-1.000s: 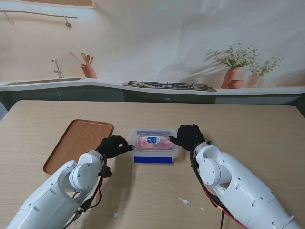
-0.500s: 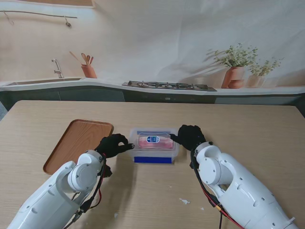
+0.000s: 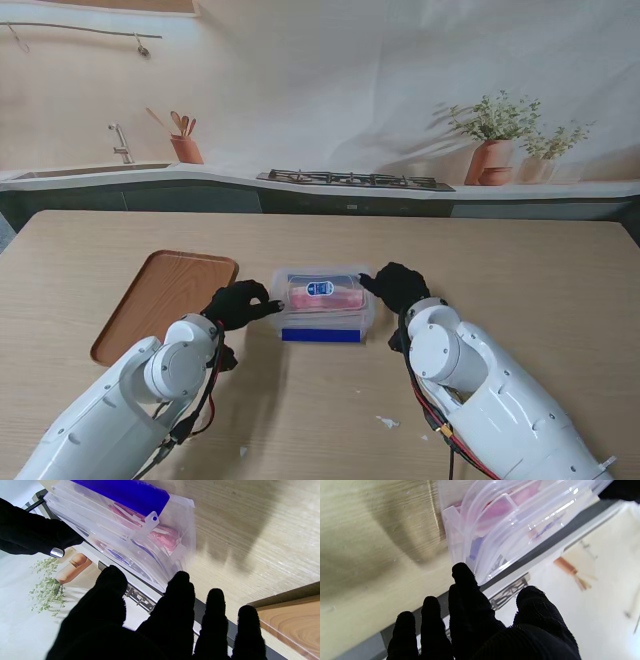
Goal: Separate the bacon slices onto the tray
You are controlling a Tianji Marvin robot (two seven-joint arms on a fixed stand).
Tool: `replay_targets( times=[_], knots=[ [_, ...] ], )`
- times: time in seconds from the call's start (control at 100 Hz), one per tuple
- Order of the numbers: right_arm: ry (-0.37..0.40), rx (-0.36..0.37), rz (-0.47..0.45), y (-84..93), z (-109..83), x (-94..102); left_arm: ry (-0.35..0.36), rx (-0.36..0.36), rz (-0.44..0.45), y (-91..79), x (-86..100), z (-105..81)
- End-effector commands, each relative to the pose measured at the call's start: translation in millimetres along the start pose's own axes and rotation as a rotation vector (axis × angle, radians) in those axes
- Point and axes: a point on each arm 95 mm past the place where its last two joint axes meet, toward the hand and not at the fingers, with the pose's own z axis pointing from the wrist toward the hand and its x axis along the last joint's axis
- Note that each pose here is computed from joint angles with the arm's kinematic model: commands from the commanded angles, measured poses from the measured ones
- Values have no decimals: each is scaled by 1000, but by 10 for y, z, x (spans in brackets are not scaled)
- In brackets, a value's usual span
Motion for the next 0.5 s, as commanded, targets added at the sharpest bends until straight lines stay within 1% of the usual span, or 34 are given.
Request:
replay_targets(
  times=[0.0,0.05,0.11,0.28,0.49],
  knots=[
    [16,15,14,-102,-30,140,37,-29,-9,80,131,10],
    [-3,13,32,-106,-35,137,42,-32,-4,81,137,13],
    [-15,13,34,-111,-40,119,49,-38,6,86,146,16],
    [-48,18,-15,-130,-60,40,75,-66,66,119,161,30],
    [-57,5,-40,-137,-109,-20,100,-79,90,146,195,40]
  ],
)
